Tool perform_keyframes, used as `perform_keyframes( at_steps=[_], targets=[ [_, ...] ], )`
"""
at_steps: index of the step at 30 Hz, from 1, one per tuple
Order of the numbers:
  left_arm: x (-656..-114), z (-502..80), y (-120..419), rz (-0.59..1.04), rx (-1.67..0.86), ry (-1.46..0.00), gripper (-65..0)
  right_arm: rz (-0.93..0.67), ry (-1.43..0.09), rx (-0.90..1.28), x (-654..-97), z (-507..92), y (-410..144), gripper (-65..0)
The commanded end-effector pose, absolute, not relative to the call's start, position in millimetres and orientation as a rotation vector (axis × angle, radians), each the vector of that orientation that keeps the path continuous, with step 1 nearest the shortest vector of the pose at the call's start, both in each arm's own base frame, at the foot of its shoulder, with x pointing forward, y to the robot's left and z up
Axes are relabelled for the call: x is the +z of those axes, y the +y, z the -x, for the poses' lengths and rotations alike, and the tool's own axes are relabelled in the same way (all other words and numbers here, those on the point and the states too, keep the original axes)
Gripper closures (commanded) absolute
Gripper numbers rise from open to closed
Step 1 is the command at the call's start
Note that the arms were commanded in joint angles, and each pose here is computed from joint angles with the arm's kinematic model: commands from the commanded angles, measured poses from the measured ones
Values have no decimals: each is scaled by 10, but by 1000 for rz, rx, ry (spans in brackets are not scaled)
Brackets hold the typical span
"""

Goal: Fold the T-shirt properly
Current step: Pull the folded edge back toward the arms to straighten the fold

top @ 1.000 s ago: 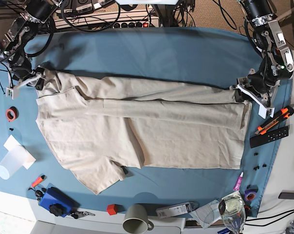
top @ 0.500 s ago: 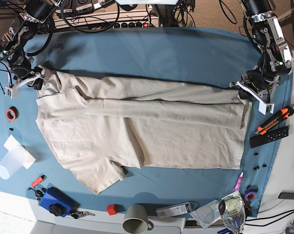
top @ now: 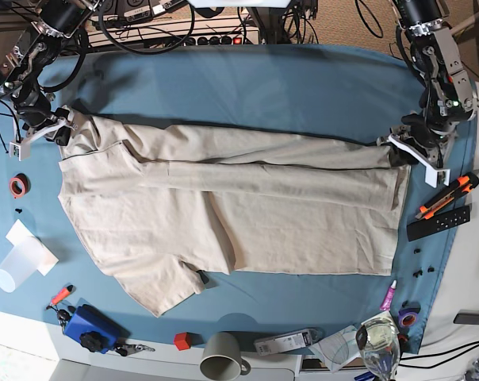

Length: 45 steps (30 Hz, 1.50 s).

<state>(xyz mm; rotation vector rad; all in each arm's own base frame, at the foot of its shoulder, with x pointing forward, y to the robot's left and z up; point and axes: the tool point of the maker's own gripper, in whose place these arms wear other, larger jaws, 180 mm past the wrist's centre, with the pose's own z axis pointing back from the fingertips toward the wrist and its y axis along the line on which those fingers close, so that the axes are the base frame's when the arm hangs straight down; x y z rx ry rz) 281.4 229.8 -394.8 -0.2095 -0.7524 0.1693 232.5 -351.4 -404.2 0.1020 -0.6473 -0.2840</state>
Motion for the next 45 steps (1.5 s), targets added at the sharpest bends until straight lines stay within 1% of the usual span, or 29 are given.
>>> perform_keyframes(
  at_steps=[1,8,10,11,13,14,17,22,25,27,34,38,45],
  targets=[
    [-3884,-2904,2320,222,173,-787,-227,-92,-479,-270,-4259,-2032,-3469,-167],
    [-4160,-2931,2216,336,250,-699,-218,-86,-478,-268,-4247,-2030,-3493,-166],
    [-4176,-2902,2167,359,248,-656,-160,-86,-479,-268,-4247,-2030,-3494,-164],
    [-4190,-2878,2145,366,244,-633,-117,-86,-479,-268,-4246,-2031,-3494,-140],
    [-4221,-2826,2119,373,235,-598,-14,-86,-478,-268,-4247,-2030,-3494,-52],
    [-4232,-2810,2113,374,234,-587,0,-86,-480,-266,-4245,-2032,-3492,-4],
    [-4253,-2774,2101,375,229,-563,0,-93,-483,-229,-4241,-2039,-3466,0],
    [-4251,-2685,2083,370,229,-498,0,-92,-484,-227,-4238,-2041,-3466,0],
    [-4211,-2677,2151,324,234,-499,0,-88,-492,-222,-4210,-2056,-3468,0],
    [-4195,-2672,2207,286,226,-500,0,-74,-507,-209,-4145,-2088,-3479,0],
    [-4241,-2485,2323,254,217,-448,0,2,-565,-139,-3849,-2121,-3503,0],
    [-4164,-2380,2489,216,230,-465,0,38,-579,-115,-3740,-2073,-3527,0],
    [-4187,-2093,2533,253,263,-442,0,68,-570,-162,-3691,-1957,-3682,0]
  ],
)
